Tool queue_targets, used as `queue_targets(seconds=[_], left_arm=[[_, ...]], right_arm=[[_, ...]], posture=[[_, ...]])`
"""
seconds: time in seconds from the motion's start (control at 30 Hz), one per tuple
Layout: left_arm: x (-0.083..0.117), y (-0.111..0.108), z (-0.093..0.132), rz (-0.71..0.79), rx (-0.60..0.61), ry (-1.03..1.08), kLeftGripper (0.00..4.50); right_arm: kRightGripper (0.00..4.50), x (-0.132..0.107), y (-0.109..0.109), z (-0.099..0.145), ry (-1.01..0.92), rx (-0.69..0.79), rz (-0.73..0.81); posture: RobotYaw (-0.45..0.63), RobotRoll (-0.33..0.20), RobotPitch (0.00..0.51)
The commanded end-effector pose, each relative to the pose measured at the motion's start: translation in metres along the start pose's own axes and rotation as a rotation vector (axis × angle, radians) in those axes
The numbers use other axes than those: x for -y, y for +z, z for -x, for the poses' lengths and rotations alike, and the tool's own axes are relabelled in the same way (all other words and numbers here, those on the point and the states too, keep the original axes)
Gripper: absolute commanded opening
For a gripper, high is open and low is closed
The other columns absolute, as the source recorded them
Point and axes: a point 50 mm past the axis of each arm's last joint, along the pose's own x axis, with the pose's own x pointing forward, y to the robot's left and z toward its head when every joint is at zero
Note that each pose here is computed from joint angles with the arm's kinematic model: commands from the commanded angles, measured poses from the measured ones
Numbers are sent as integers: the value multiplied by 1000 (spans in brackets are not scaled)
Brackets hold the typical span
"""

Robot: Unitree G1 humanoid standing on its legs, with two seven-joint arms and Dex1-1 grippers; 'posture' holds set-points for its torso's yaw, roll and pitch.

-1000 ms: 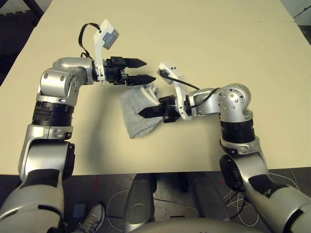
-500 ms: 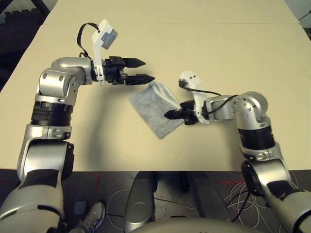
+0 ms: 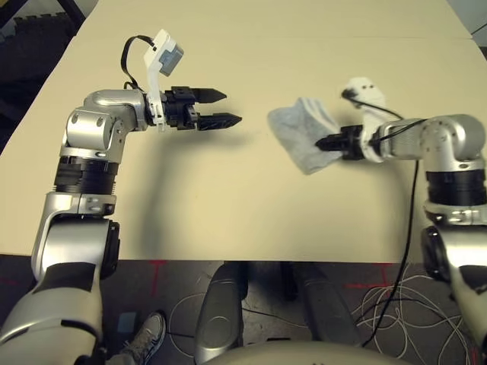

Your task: Wipe the water off the table with a rag.

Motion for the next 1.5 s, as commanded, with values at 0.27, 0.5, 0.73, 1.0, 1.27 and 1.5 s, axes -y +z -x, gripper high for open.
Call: queue_targets(seconds=[0.27,0.5,0.73,1.0,1.27,1.5], left_arm=[[-55,-8,43,-21,274,723,4500],[-53,-55,64,39,249,931,4500],[-43,-81,65,85,207,944,4500],[-47,-70,61,71,223,923,4500],[-46,-57,50,41,231,835,4500],[-43,-58,42,54,236,815,4500]], right_arm=[[9,51,-17,34,-71,-39,-92],[9,79,-39,45,-107,-84,-192],[9,87,-41,52,-136,-102,-200],[955,92,-39,47,-168,-66,-212],[3530,98,-9,76,-179,36,-40],[4475,118,38,91,-350,400,227]], posture=[[-5,0,288],[-8,0,286],[-4,0,289],[-3,0,286],[1,0,283],[-23,0,276]])
